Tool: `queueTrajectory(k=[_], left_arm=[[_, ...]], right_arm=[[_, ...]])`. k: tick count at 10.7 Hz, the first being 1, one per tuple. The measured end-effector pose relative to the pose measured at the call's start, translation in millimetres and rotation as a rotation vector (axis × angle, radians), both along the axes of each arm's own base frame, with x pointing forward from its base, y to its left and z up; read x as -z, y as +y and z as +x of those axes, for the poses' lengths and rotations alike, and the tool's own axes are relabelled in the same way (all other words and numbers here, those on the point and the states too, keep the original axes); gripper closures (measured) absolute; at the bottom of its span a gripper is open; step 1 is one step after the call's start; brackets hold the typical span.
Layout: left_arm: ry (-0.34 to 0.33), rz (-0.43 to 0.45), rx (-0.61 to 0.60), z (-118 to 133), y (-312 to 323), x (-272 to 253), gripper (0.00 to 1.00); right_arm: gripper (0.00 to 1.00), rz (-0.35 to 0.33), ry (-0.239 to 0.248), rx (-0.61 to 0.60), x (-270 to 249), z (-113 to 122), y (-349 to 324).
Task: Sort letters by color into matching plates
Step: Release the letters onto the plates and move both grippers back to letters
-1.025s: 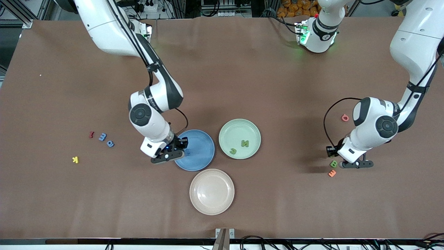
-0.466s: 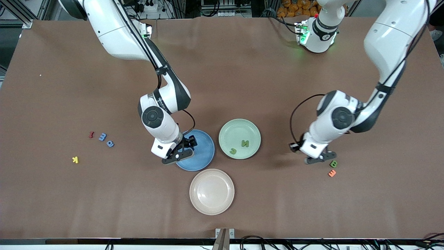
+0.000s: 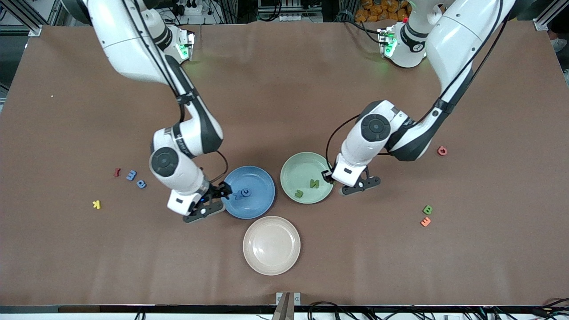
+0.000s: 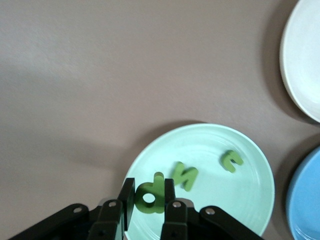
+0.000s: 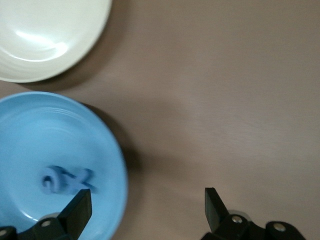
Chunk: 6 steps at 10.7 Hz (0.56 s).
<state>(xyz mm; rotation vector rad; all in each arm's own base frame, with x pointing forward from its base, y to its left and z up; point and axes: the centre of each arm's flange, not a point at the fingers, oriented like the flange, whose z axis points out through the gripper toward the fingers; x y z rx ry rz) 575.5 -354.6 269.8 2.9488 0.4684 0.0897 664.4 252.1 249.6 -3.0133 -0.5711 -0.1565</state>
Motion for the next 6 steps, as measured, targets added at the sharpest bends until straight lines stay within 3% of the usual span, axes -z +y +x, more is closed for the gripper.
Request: queueTrajectory(k=[3, 4, 6], left_arm=[[0.013, 0.011, 0.012, -10, -15, 11, 0.70], [0.016, 0.018, 0.010, -9, -14, 16, 0.61], [0.016, 0.027, 0.001, -6, -9, 19, 0.34]], right_arm=[[0.00, -0.014, 0.006, -0.046, -12, 20, -71], [0.00, -0.021, 0.005, -0.084, -11, 25, -96], [0.00, -0.035, 0.010, -0.181, -4, 30, -143]])
